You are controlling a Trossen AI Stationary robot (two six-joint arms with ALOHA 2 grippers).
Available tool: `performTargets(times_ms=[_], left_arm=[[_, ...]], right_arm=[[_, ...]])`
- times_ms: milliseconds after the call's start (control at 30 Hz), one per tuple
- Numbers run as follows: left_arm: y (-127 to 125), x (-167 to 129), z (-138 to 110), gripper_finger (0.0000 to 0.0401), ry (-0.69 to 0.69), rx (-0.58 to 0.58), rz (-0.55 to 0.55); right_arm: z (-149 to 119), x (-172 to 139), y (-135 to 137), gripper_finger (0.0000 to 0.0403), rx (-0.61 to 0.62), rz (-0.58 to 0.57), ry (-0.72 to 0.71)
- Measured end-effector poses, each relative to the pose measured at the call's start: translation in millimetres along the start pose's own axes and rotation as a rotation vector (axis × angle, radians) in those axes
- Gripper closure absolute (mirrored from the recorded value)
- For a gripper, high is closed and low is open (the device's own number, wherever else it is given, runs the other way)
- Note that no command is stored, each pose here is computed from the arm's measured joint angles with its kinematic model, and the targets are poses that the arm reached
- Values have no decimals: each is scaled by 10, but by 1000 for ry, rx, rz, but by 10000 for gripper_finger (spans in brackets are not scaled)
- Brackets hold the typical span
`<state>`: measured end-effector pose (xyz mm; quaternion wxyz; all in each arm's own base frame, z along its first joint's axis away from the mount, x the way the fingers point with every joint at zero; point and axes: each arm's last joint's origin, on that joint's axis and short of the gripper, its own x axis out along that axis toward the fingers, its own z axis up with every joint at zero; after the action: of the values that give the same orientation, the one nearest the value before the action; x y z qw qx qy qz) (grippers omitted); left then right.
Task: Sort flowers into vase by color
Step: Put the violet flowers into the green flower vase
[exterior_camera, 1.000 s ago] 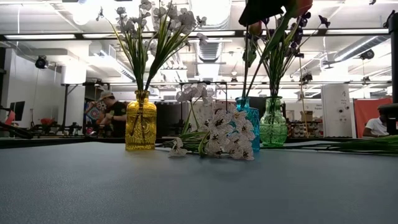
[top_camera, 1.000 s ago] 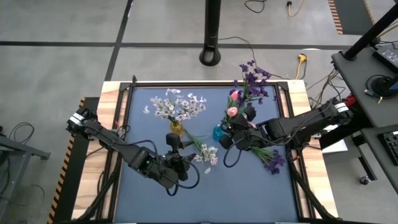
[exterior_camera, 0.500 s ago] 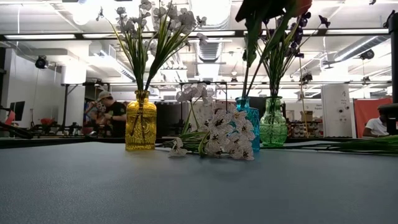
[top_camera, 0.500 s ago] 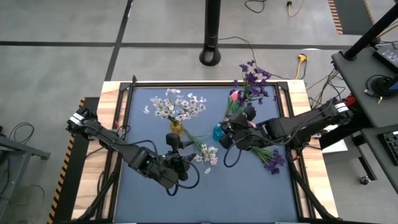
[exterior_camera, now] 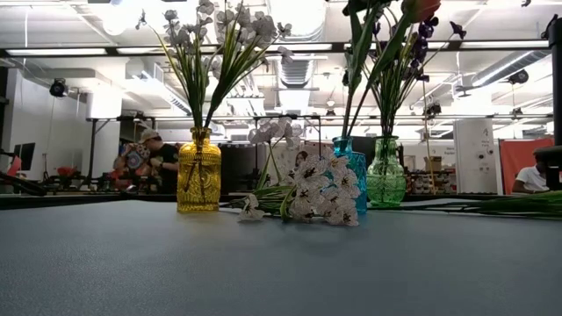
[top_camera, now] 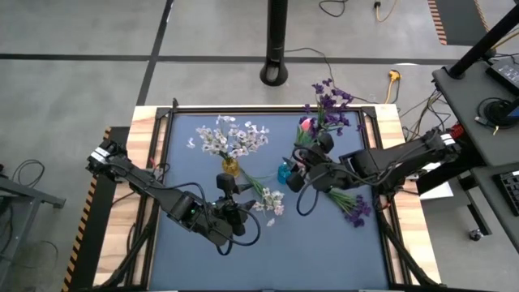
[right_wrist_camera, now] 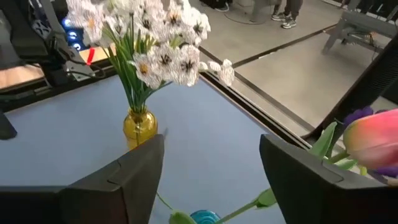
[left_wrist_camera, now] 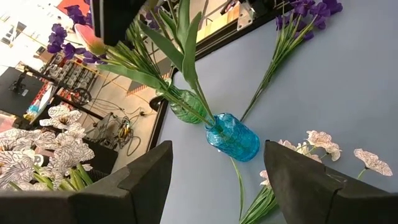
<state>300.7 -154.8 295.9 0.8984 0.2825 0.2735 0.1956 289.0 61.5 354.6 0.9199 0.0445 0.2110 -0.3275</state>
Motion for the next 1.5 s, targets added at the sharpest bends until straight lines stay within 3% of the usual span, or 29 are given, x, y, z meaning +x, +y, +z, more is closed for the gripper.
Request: performTargets(times_ms=[233,600,900,1033,1167,1400,1500], left_arm=[[0,0,0,166,0,-3,0],[0,0,1,166,-1,-12,-1],[0,0,2,166,-2,-17,-2],[1,2,4,166,-3,-19,-2],[3,4,11,166,-6,-26,-1],[3,5,20,166,-12,-35,-1],[3,5,21,166,-13,-37,-1]], right_arm=[[143,-98,15,127,-8,27,-32],[462,-376,40,130,-43,99,-113],[389,-1270,390,148,-205,462,-169],[139,-1503,413,160,-159,526,-37],[-243,-1459,366,171,-98,472,259],[-985,-1252,219,176,2,41,649],[-1259,-1128,166,171,27,-86,742]])
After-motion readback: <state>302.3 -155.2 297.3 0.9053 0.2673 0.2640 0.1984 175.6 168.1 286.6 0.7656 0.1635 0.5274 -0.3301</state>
